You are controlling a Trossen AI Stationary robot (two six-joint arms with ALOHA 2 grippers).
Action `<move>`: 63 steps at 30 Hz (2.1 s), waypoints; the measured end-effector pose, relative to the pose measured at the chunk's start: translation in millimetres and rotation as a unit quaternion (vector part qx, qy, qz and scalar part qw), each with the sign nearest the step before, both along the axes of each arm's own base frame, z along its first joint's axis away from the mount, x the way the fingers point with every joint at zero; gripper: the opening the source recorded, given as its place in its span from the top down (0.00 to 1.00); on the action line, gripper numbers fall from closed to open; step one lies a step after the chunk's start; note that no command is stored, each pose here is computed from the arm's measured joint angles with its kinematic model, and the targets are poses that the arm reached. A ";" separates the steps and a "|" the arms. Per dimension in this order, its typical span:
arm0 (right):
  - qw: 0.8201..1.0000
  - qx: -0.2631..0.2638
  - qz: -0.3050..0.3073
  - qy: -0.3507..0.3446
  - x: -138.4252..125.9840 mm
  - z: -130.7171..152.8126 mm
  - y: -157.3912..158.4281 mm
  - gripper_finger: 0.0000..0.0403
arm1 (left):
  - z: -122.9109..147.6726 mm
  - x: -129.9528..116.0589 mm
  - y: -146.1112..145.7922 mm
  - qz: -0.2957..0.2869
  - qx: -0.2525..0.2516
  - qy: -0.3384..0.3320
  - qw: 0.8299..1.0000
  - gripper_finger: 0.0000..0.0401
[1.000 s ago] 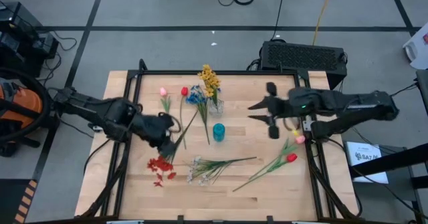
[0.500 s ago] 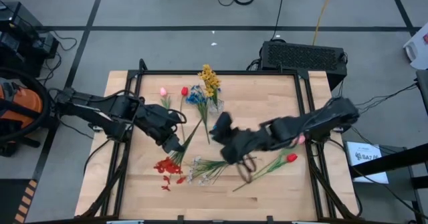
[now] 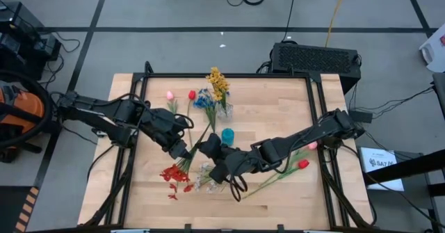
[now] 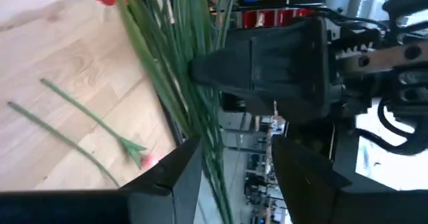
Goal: Sort flowers into vase by color
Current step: Put the red flowers into the blue vase
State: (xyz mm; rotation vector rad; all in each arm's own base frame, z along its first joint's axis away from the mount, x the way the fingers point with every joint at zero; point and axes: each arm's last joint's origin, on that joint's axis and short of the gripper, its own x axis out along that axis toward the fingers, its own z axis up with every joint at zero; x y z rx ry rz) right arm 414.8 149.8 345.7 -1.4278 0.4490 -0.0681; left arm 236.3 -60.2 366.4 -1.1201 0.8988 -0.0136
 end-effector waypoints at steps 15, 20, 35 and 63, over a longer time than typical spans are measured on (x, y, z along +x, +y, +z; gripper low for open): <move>1.000 0.004 -0.003 0.004 8.0 -10.6 -0.7 0.80 | 5.1 6.8 -5.3 -0.008 -0.004 -0.044 0.999 0.98; 1.000 0.009 -0.010 0.009 7.7 -12.3 -1.9 0.97 | 0.1 12.0 -6.4 0.009 0.025 -0.042 0.999 0.98; 0.989 0.080 -0.075 0.099 -4.4 -36.0 -10.7 0.99 | -1.5 12.9 -7.6 -0.093 0.085 -0.087 0.988 0.72; 0.715 0.483 -0.408 -0.299 -146.3 59.6 -62.6 0.99 | 31.5 -130.1 43.2 -0.026 0.394 -0.240 0.887 0.69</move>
